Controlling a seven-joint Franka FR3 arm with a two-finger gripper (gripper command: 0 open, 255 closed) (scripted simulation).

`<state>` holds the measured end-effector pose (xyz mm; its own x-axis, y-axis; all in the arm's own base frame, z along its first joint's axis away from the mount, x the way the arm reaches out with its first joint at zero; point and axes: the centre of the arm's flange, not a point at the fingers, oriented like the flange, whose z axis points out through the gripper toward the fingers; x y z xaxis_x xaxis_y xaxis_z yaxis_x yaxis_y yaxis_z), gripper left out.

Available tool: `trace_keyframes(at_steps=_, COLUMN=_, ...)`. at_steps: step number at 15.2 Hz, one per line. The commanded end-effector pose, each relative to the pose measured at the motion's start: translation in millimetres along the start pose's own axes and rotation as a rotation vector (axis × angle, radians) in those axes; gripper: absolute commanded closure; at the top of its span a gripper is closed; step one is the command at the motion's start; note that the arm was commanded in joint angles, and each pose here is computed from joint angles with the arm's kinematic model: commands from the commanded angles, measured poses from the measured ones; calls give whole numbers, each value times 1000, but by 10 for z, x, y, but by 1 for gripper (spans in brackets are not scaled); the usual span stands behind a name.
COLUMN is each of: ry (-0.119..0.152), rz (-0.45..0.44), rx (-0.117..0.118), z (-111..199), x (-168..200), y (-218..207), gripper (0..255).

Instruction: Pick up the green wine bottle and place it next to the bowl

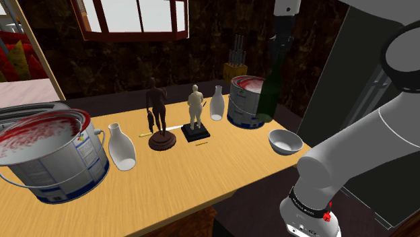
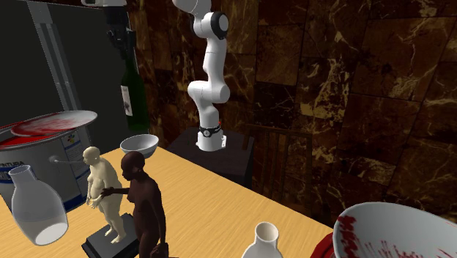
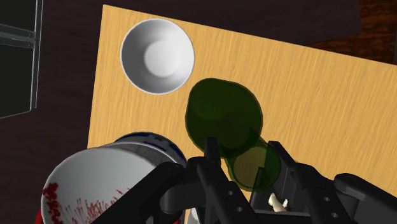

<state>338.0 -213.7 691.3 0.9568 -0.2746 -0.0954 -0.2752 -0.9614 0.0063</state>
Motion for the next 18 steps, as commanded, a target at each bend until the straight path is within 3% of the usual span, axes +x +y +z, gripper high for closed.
trace_keyframes(at_steps=1, ry=1, rz=0, rx=0, z=112, x=12, y=-2, gripper=255)
trace_keyframes(at_steps=18, ry=1, rz=0, rx=0, z=1005, x=98, y=-8, gripper=255)
